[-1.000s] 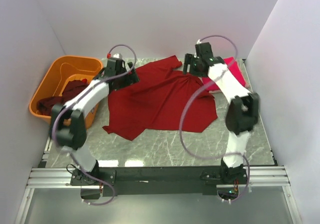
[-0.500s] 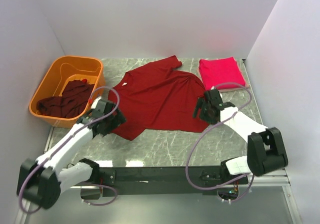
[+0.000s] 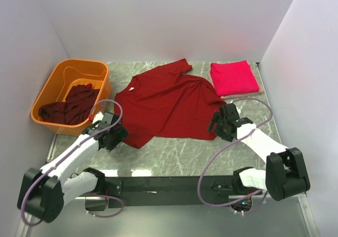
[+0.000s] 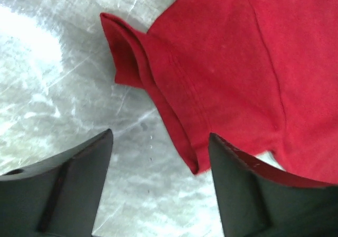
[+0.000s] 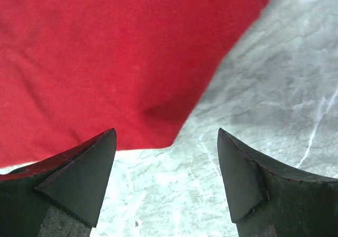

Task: Fold and stack the t-shirts
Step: Flatten the tshirt out

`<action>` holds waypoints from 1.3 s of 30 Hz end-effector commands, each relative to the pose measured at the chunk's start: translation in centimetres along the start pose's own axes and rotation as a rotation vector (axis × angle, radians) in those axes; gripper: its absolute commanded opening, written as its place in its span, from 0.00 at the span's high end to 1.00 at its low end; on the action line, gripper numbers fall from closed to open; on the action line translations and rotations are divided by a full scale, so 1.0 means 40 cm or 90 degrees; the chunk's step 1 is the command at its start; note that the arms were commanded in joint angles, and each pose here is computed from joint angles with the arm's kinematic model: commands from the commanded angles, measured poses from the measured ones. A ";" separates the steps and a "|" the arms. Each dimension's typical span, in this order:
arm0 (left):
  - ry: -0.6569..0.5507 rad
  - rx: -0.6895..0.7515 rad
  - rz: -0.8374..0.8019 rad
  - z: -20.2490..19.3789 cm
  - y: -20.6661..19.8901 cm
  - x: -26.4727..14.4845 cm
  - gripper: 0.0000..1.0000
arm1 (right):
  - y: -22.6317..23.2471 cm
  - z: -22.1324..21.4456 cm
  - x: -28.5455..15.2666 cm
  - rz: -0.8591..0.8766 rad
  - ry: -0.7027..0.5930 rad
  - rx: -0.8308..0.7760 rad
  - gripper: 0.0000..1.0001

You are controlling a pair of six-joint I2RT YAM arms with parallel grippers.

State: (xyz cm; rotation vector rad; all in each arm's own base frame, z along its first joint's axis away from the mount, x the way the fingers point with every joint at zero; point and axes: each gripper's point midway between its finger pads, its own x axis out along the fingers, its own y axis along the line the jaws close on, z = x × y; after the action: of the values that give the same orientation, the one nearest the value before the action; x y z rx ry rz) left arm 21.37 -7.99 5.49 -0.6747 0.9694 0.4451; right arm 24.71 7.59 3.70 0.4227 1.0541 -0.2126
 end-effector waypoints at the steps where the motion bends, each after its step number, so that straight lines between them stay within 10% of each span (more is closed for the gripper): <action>1: -0.019 -0.006 -0.023 0.015 -0.040 0.031 0.25 | -0.017 0.018 0.011 -0.017 -0.020 0.035 0.17; 13: 0.001 0.020 0.046 -0.006 -0.025 0.129 0.66 | -0.008 -0.004 0.073 -0.016 0.021 0.045 0.43; 16: 0.007 0.027 0.058 -0.012 -0.018 0.142 0.99 | -0.019 -0.012 0.084 -0.033 0.029 0.051 0.58; 26: -0.039 0.088 -0.068 0.041 -0.104 0.065 0.99 | -0.005 0.022 0.015 -0.018 0.004 0.025 1.00; 39: -0.080 0.110 -0.131 0.111 -0.228 0.044 0.99 | 0.152 0.167 0.020 -0.008 0.016 -0.043 0.96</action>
State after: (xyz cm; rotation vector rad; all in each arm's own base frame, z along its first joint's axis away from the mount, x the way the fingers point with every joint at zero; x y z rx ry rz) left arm 28.12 -10.41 6.54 -0.5648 0.8715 0.2604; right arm 30.89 9.75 6.67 0.4048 1.0824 -0.1897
